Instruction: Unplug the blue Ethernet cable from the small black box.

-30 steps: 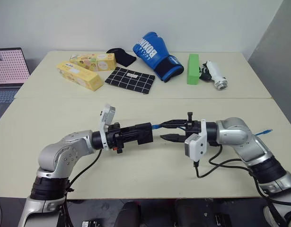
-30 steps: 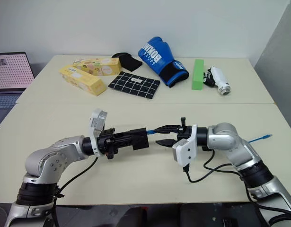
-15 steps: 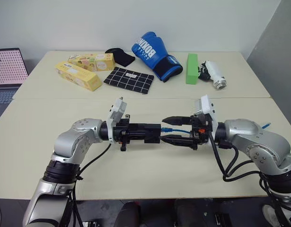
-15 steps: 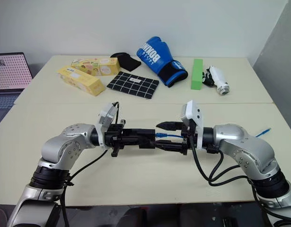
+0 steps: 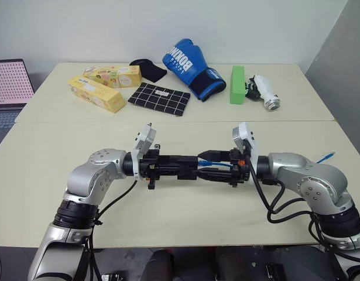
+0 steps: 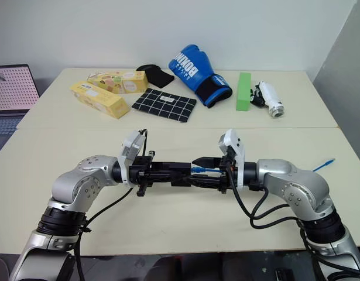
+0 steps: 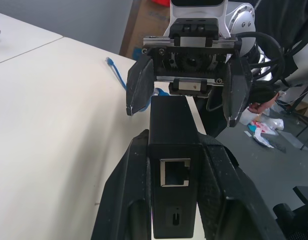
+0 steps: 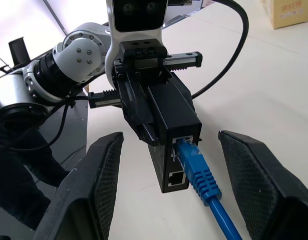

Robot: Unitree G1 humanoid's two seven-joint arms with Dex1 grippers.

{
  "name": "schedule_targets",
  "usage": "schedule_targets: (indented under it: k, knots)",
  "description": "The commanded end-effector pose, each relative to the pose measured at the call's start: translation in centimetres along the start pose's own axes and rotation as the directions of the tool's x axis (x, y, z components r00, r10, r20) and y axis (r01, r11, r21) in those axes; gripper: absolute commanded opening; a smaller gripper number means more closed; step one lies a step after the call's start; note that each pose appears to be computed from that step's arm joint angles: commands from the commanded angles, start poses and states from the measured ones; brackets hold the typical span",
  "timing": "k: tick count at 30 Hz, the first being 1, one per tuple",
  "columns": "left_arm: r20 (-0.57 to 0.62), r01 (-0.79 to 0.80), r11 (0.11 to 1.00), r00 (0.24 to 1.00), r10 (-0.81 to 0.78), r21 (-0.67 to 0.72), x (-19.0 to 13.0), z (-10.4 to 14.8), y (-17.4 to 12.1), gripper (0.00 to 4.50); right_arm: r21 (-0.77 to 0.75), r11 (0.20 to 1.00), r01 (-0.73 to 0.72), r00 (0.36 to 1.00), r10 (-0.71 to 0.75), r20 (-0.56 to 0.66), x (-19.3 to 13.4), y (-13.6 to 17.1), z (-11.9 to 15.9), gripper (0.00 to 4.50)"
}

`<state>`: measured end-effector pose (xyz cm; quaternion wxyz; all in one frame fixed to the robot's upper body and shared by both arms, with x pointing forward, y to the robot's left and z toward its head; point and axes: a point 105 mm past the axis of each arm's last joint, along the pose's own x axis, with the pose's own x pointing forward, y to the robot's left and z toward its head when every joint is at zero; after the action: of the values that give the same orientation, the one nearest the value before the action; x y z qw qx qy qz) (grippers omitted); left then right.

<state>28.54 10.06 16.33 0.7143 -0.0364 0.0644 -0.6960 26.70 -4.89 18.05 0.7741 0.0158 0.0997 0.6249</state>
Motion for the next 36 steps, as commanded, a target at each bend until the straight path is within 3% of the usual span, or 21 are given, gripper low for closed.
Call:
schedule_targets:
  k: [1,9,14,23,36]
  knots:
    - [0.01,0.003,0.999,1.0,-0.004,0.047,-0.2,0.8,-0.4,0.79,-0.044,0.999,-0.005,1.0,0.005,0.017,-0.3,0.0,1.1,2.72]
    - [0.025,-0.002,0.999,1.0,0.001,0.042,-0.2,1.0,-0.4,0.79,-0.072,0.997,-0.023,0.999,0.021,-0.028,-0.7,-0.2,0.5,0.86]
    - [0.028,0.008,0.999,1.0,-0.009,0.037,-0.1,1.1,-0.6,0.79,-0.079,0.996,-0.033,0.999,0.03,-0.036,-0.9,-0.3,0.5,0.03]
    - [0.015,0.023,0.999,1.0,-0.023,0.036,-0.2,0.9,-0.9,0.79,-0.065,0.996,-0.062,0.997,0.06,-0.044,-1.0,-0.1,0.7,0.03]
    - [-0.034,-0.033,0.999,0.999,0.034,0.042,-2.0,0.3,-0.8,0.79,-0.055,0.998,0.004,0.994,-0.01,-0.111,-3.0,-1.6,-0.4,0.01]
